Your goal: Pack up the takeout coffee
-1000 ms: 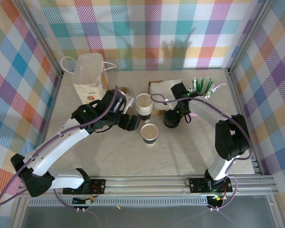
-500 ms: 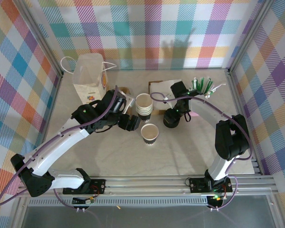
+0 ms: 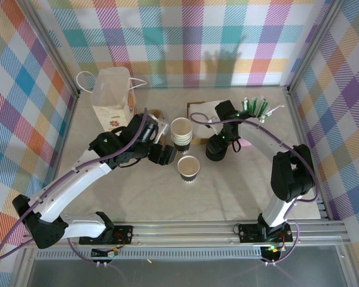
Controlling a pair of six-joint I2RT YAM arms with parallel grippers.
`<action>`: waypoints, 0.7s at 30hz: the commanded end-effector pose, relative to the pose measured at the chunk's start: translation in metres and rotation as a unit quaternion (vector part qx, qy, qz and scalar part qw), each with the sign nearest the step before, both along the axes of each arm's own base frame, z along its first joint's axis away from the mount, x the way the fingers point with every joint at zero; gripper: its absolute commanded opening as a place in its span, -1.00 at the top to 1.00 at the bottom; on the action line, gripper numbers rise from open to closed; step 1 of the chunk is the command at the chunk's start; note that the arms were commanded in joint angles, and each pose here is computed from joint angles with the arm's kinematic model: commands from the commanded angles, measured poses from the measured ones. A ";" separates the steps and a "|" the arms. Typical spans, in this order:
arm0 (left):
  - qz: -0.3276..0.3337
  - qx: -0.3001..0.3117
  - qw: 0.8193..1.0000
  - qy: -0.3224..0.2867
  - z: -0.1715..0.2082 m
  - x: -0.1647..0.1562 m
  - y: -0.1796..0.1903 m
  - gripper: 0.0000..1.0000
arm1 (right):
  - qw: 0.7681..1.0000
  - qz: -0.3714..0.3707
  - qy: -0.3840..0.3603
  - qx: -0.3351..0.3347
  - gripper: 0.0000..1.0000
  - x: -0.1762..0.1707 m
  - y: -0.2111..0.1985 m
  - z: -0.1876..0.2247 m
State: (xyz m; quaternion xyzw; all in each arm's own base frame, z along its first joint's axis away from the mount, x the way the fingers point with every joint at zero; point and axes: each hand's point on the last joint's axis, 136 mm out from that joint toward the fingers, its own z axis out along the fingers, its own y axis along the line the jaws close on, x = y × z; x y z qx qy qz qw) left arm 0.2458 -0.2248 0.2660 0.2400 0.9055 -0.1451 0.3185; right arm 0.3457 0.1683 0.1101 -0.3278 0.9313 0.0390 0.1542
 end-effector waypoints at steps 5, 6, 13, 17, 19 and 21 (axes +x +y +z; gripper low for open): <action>-0.001 0.004 1.000 -0.013 0.004 -0.001 0.007 -0.74 | 0.999 -0.045 0.014 0.028 -0.27 0.000 -0.001 0.017; -0.002 0.004 1.000 -0.012 0.004 -0.001 0.007 -0.74 | 0.998 -0.050 0.018 0.029 -0.28 0.000 -0.002 0.018; -0.001 0.003 1.000 -0.013 0.004 0.000 0.006 -0.74 | 0.995 -0.086 0.042 0.034 -0.28 -0.002 -0.007 0.021; 0.001 0.006 1.000 -0.009 0.003 0.001 0.006 -0.74 | 0.992 -0.108 0.052 0.043 -0.27 -0.004 -0.006 0.021; 0.003 0.007 1.000 -0.007 0.002 0.002 0.005 -0.74 | 0.991 -0.110 0.057 0.046 -0.26 -0.004 -0.006 0.021; 0.005 0.005 1.000 -0.007 0.002 0.003 0.004 -0.75 | 0.991 -0.111 0.059 0.044 -0.27 -0.004 -0.006 0.020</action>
